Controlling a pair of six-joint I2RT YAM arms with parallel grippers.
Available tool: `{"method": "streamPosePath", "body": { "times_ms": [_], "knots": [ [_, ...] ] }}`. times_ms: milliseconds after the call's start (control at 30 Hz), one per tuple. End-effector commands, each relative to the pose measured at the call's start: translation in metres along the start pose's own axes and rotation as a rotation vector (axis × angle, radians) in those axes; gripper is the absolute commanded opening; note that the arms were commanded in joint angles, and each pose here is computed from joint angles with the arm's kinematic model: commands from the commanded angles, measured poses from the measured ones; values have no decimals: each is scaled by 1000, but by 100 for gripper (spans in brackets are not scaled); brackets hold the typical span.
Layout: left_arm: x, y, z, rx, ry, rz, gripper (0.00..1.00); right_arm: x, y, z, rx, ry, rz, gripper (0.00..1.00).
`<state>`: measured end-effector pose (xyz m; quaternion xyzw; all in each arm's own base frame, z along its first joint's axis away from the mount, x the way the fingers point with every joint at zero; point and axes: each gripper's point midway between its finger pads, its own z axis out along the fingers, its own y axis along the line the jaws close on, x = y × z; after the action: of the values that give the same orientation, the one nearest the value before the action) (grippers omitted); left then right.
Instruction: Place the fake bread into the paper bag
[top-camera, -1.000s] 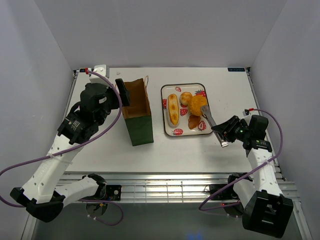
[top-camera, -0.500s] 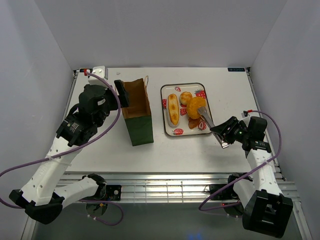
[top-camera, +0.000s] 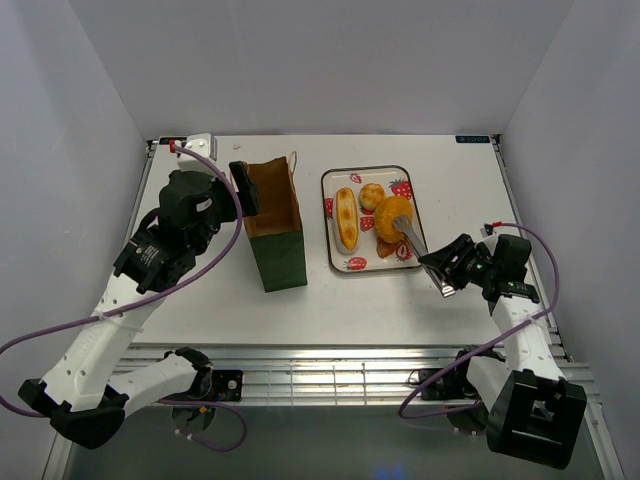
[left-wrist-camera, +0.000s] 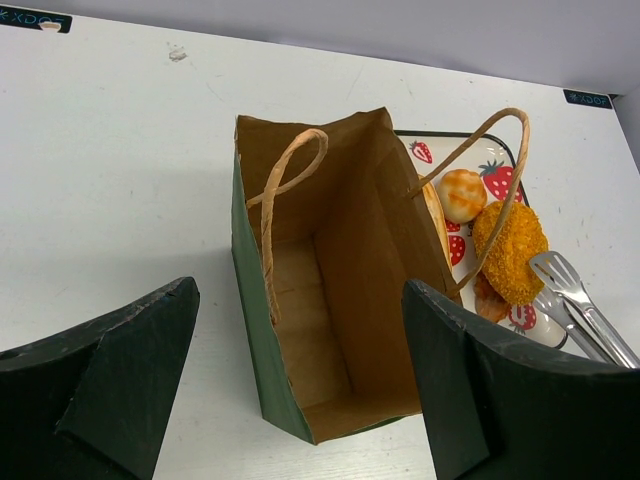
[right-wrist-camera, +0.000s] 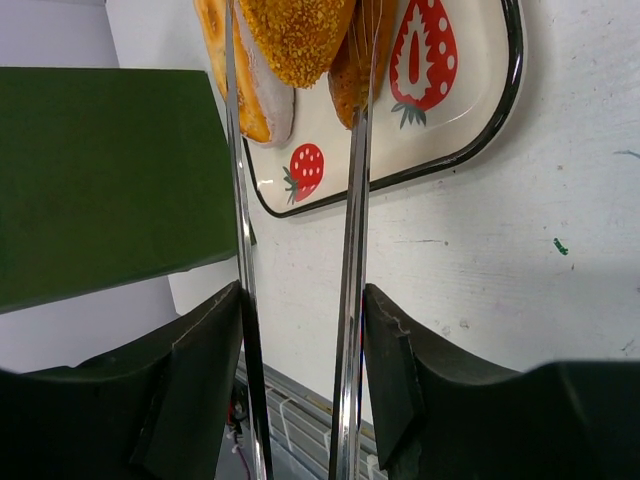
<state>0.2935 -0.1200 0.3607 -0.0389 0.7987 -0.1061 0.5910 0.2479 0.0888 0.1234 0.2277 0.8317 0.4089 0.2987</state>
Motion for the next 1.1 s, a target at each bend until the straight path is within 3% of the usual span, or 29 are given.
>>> {"method": "streamPosePath", "body": {
  "times_ms": [0, 600, 867, 1067],
  "knots": [
    [-6, 5, -7, -6, -25, -12, 92, -10, 11, 3, -73, -16, -53, 54],
    [-1, 5, -8, 0, -14, -11, 92, -23, 10, 17, -112, -32, -101, 56],
    [6, 4, -6, 3, 2, -20, 92, -29, 16, 18, -139, -47, -79, 44],
    [3, 4, -7, 5, -6, -21, 92, -26, 12, 20, -134, -30, -62, 24]
  ]
}}
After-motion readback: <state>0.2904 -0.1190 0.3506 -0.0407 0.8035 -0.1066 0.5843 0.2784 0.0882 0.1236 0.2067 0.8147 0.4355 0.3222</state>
